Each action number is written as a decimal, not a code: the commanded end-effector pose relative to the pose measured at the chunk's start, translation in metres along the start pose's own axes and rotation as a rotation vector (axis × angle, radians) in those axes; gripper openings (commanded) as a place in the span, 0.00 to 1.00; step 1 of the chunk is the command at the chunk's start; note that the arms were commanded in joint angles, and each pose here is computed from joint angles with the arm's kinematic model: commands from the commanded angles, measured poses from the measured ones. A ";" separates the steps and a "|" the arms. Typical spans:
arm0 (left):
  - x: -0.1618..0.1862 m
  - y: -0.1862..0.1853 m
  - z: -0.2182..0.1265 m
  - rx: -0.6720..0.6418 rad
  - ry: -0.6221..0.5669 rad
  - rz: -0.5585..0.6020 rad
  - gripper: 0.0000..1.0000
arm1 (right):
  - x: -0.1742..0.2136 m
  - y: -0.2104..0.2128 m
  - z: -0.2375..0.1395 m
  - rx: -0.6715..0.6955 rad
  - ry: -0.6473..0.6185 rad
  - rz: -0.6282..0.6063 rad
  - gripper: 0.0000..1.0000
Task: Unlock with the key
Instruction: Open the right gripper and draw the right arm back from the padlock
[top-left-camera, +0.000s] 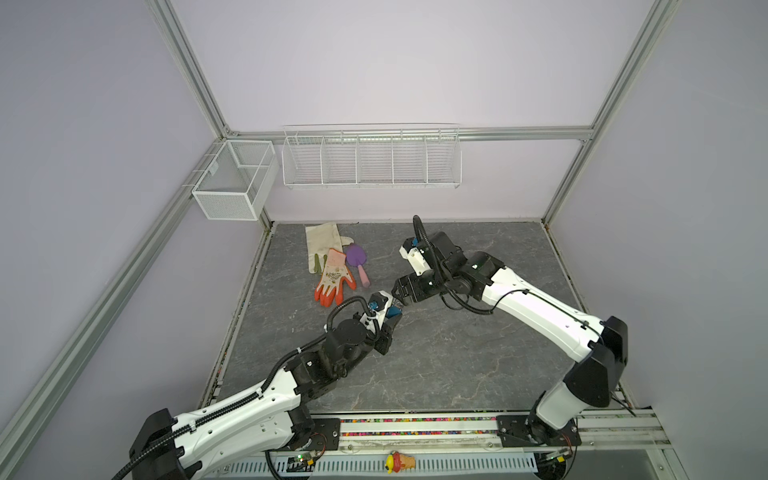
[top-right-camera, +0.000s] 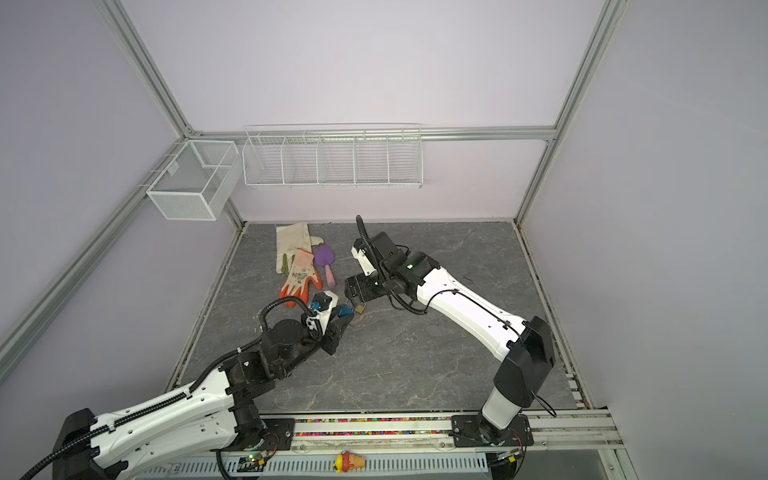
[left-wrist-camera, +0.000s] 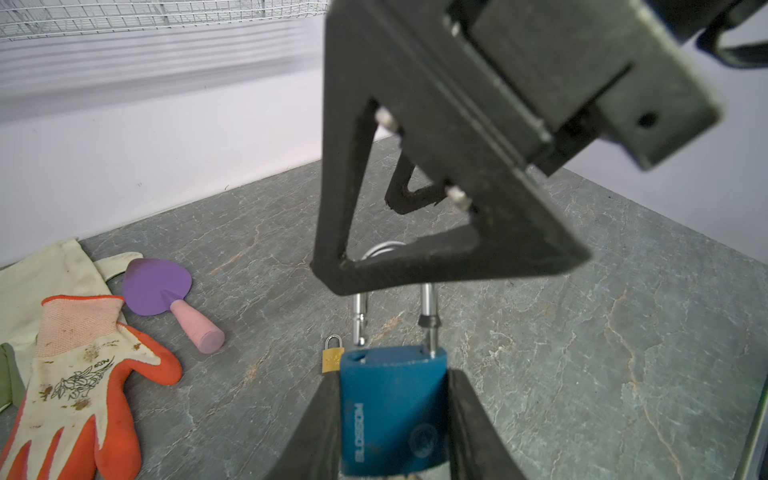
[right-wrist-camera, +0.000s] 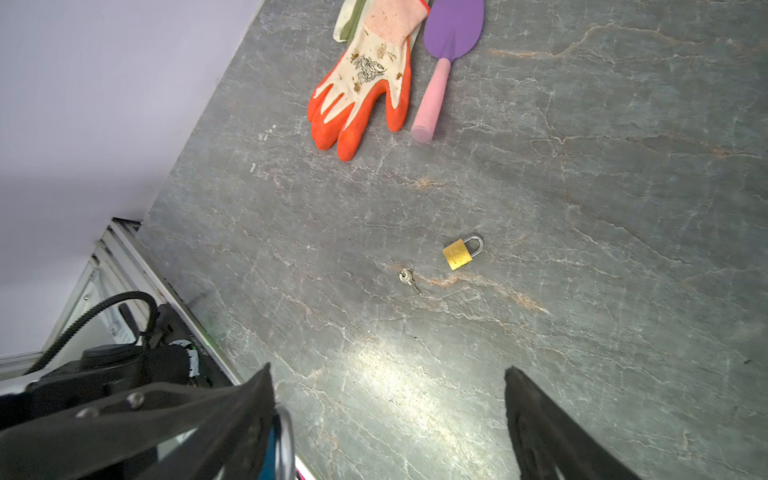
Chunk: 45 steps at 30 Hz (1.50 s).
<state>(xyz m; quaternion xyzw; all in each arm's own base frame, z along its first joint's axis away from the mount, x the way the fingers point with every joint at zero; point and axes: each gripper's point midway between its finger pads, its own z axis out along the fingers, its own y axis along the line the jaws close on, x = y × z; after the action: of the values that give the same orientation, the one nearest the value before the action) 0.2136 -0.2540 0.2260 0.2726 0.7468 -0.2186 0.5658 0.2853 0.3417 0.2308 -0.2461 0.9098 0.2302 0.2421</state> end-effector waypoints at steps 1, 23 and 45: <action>-0.011 0.002 -0.001 -0.009 -0.051 0.014 0.00 | 0.004 -0.012 0.000 0.068 0.037 -0.027 0.88; -0.011 0.011 -0.005 -0.056 -0.053 -0.008 0.00 | 0.009 -0.026 -0.003 0.054 0.126 -0.054 0.90; -0.013 0.002 0.003 -0.020 -0.043 -0.024 0.00 | -0.013 -0.005 -0.008 0.046 0.082 -0.114 0.90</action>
<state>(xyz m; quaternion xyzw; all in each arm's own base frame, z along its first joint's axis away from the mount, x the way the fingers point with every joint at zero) 0.2177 -0.2520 0.2145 0.2689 0.7573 -0.2017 0.5599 0.2958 0.3319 0.2552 -0.2820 0.9089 0.1954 0.2371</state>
